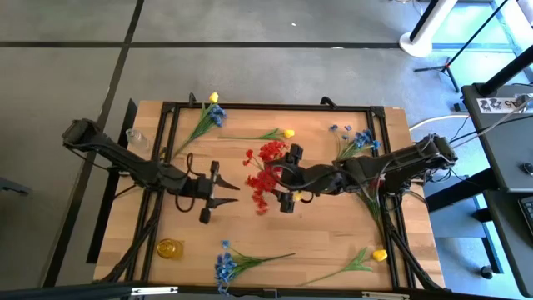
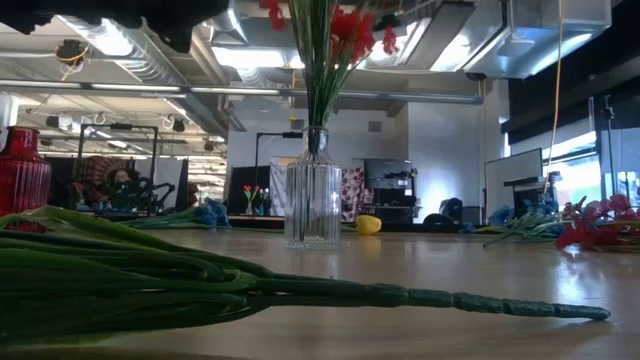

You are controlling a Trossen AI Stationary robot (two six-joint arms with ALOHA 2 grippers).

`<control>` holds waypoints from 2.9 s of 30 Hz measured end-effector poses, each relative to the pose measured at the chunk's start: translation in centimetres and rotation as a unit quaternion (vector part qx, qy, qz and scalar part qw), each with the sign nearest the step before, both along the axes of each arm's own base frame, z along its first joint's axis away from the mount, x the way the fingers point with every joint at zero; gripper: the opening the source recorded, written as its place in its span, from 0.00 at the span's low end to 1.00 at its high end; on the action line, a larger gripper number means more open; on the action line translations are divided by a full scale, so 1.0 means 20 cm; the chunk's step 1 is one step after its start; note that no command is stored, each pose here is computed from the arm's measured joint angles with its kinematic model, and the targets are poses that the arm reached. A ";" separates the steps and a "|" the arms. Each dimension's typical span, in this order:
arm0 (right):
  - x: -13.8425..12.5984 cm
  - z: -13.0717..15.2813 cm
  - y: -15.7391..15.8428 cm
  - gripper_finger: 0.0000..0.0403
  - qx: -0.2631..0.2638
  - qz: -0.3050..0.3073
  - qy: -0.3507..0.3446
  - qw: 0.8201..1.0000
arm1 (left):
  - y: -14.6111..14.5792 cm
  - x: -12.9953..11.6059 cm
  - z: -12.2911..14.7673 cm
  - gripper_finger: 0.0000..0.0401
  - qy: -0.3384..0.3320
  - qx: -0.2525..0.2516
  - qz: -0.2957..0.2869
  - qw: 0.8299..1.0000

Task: Sort flowers into vase by color
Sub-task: Put the top red flower into the transparent vase, then put the red flower into the transparent vase

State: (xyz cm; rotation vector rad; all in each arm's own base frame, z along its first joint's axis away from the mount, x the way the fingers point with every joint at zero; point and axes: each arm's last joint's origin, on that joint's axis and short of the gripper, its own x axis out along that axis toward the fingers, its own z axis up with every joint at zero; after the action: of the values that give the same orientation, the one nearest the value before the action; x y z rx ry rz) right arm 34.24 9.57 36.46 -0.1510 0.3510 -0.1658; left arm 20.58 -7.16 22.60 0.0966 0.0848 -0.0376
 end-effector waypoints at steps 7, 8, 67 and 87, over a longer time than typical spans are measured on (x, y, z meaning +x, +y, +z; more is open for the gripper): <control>-0.07 0.08 0.01 0.81 0.001 0.006 -0.011 1.000 | -0.01 0.06 -0.05 0.37 -0.001 -0.003 0.007 1.000; -0.08 0.09 0.01 0.81 0.003 0.005 -0.013 1.000 | -0.02 0.07 -0.06 0.37 -0.001 -0.003 0.007 1.000; -0.65 -1.10 -0.31 0.03 0.331 -0.444 0.518 0.652 | -0.11 -0.16 0.08 0.37 -0.016 -0.009 -0.047 0.999; -0.27 -0.91 -0.02 0.16 0.284 -0.201 0.390 0.853 | 0.00 -0.11 0.08 0.37 -0.016 -0.042 -0.006 0.999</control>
State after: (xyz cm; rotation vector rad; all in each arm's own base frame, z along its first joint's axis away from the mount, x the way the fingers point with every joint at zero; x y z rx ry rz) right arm 28.76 9.26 18.29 0.4694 1.2331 -0.4084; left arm 18.42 -7.22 24.29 0.0146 0.0513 -0.0517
